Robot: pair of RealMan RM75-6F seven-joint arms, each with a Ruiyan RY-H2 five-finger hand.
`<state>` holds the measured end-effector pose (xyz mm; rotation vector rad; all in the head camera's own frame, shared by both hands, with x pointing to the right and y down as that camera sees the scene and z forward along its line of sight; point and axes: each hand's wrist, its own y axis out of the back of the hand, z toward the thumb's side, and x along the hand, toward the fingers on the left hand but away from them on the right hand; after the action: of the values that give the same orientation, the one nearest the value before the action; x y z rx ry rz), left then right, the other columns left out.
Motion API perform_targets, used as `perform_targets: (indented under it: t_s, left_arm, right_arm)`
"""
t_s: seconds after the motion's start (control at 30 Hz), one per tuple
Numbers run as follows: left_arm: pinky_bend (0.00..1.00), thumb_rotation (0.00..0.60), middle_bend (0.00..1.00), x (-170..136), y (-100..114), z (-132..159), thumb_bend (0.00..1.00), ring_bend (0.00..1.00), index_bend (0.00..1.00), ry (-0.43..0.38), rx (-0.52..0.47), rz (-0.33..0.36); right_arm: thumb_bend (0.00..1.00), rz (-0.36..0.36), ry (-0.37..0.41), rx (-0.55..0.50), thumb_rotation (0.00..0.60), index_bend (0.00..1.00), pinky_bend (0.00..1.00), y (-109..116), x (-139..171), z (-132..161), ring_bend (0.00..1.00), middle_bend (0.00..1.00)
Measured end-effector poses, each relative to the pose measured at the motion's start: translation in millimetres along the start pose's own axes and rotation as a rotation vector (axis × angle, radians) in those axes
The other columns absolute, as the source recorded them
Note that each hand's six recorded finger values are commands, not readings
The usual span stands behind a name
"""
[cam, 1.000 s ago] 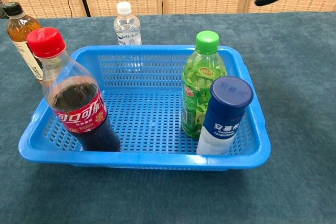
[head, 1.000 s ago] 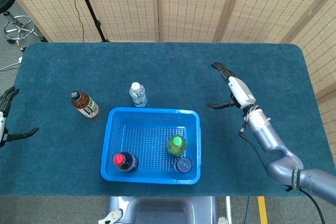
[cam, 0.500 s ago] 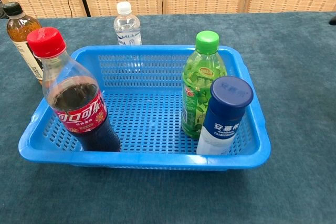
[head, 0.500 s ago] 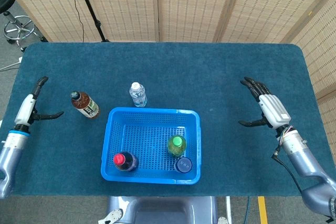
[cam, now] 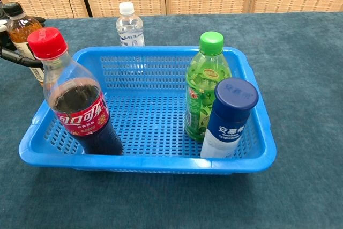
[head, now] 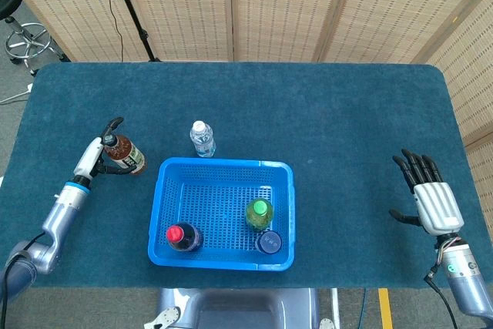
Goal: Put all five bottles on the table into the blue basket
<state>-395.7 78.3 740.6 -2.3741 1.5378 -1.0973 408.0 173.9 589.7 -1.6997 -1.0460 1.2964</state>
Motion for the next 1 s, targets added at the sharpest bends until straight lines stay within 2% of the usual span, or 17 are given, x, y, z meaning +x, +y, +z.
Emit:
perform_targets:
  t_s: [0.1, 0.2, 0.47, 0.77, 0.87, 1.0]
  left_arm:
    - [0.41, 0.6, 0.34, 5.3, -5.3, 3.2, 0.39, 0.31, 0.46, -0.005, -0.011, 0.019]
    - [0.45, 0.6, 0.44, 9.4, -10.5, 6.6, 0.42, 0.39, 0.57, -0.013, -0.007, 0.037]
    - [0.45, 0.6, 0.46, 10.0, -9.1, 23.4, 0.43, 0.41, 0.6, -0.087, -0.063, 0.109]
    - [0.45, 0.6, 0.46, -6.7, 11.7, 68.7, 0.41, 0.41, 0.59, -0.27, -0.148, 0.149]
    - [0.45, 0.6, 0.46, -16.1, 16.2, 91.8, 0.41, 0.4, 0.58, -0.34, -0.175, 0.136]
    - [0.45, 0.6, 0.46, -31.5, 12.8, 125.5, 0.41, 0.39, 0.58, -0.406, -0.223, 0.057]
  right_arm:
    - [0.0, -0.026, -0.013, -0.029, 0.6, 0.0, 0.0, -0.7, 9.9, 2.3, 0.0, 0.0]
    - [0.0, -0.042, -0.018, -0.049, 0.6, 0.0, 0.0, 0.7, 14.0, 3.7, 0.0, 0.0]
    - [0.0, -0.033, -0.031, 0.007, 0.6, 0.0, 0.0, 2.0, 17.0, 0.8, 0.0, 0.0]
    - [0.0, -0.019, -0.031, -0.007, 0.6, 0.0, 0.0, 1.4, 18.3, 3.9, 0.0, 0.0]
    - [0.0, -0.025, -0.029, -0.013, 0.6, 0.0, 0.0, 3.3, 19.2, 5.9, 0.0, 0.0]
    - [0.0, -0.024, -0.031, -0.014, 0.6, 0.0, 0.0, 3.8, 19.7, 6.2, 0.0, 0.0]
